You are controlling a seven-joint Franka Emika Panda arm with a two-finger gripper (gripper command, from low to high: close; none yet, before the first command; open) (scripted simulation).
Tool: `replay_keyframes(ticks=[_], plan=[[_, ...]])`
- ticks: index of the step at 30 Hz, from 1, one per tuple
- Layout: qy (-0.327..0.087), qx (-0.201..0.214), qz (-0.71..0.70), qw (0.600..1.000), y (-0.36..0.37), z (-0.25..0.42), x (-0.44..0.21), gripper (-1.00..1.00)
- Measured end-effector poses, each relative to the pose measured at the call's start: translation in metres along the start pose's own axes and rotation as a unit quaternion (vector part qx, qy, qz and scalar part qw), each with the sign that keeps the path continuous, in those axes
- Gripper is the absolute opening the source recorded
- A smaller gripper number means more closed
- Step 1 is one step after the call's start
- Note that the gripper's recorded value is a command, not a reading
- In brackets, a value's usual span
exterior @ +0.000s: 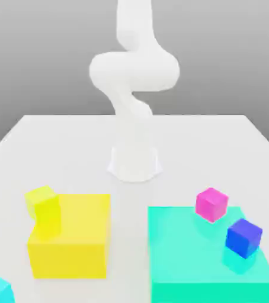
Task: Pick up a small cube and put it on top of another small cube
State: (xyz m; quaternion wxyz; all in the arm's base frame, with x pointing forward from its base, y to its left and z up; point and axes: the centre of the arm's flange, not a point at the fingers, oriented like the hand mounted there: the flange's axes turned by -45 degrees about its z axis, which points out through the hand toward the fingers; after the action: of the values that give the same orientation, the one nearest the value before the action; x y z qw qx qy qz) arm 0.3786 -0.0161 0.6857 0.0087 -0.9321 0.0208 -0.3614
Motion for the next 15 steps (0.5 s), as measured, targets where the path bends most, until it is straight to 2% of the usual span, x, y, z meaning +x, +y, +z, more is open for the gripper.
replay_keyframes(ticks=[7,15], plan=[[-0.084,-0.007,0.047,0.995,0.052,0.116,0.002,0.00],[-0.173,-0.026,0.102,0.979,0.119,0.242,-0.033,0.00]])
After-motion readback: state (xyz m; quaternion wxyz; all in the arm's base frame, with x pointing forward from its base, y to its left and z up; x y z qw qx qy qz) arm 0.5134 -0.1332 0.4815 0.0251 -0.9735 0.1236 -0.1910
